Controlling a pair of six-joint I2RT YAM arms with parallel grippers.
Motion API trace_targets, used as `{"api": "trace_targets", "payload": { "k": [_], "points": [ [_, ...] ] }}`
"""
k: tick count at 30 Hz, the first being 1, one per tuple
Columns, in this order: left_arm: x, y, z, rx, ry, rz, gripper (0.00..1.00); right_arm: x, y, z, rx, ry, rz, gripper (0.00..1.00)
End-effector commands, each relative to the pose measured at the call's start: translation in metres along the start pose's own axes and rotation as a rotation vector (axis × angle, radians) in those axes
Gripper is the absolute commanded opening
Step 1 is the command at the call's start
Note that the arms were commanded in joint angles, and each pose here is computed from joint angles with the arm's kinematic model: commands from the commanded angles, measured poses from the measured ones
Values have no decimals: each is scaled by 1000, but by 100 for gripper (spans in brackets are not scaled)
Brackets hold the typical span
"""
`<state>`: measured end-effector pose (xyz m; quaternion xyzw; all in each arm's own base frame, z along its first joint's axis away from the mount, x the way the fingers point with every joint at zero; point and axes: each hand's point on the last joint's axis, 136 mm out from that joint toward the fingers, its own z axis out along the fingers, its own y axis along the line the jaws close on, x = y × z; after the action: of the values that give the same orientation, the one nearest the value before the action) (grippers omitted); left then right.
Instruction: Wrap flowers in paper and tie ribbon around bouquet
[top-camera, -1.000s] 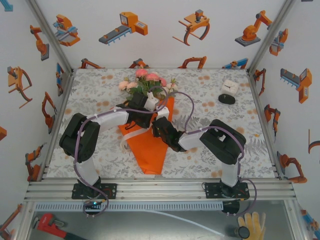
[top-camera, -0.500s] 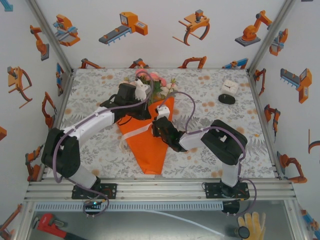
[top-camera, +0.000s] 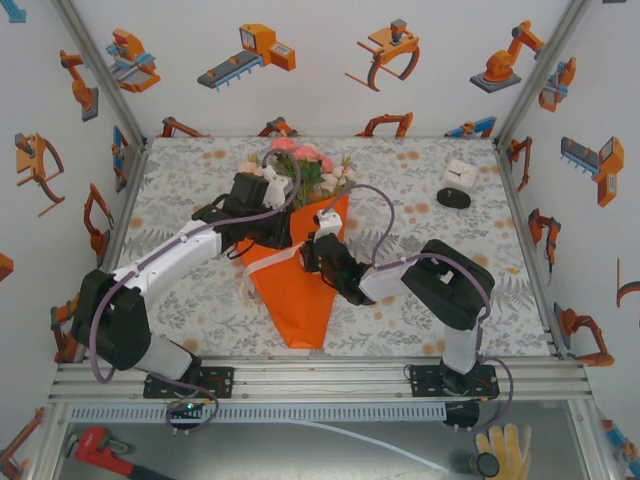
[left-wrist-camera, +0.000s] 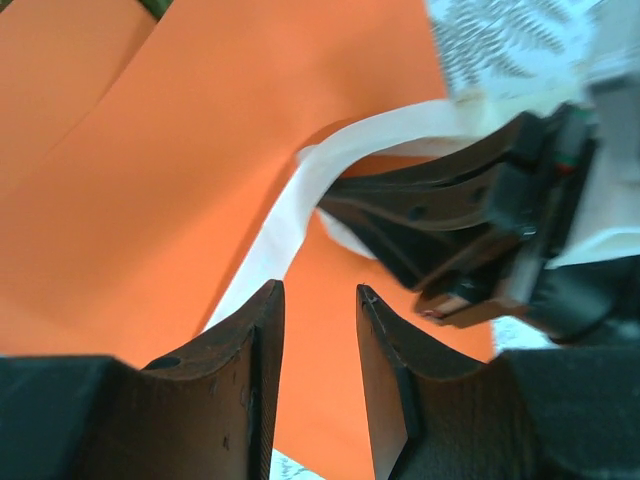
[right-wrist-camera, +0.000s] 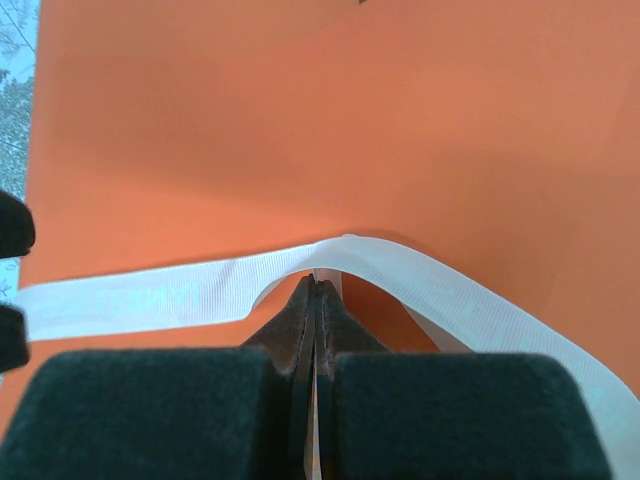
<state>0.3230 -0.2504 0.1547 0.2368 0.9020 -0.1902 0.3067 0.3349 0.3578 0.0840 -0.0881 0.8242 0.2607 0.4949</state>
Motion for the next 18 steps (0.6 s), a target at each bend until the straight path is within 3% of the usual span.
{"api": "trace_targets", "payload": {
  "k": [1,4,8,11,18],
  "points": [
    [36,12,25,-108,102,172,37,-16,-6,-9,20,-56,12,1],
    [41,9,44,-126,104,244,39,-17,-5,-10,13,-54,13,1],
    [43,9,65,-139,117,317,53,-17,0,-8,-8,-50,15,1],
    [41,11,76,-148,129,336,56,-19,0,-8,-8,-54,12,1],
    [28,11,94,-159,81,318,51,-19,0,-8,-7,-54,13,1]
  ]
}}
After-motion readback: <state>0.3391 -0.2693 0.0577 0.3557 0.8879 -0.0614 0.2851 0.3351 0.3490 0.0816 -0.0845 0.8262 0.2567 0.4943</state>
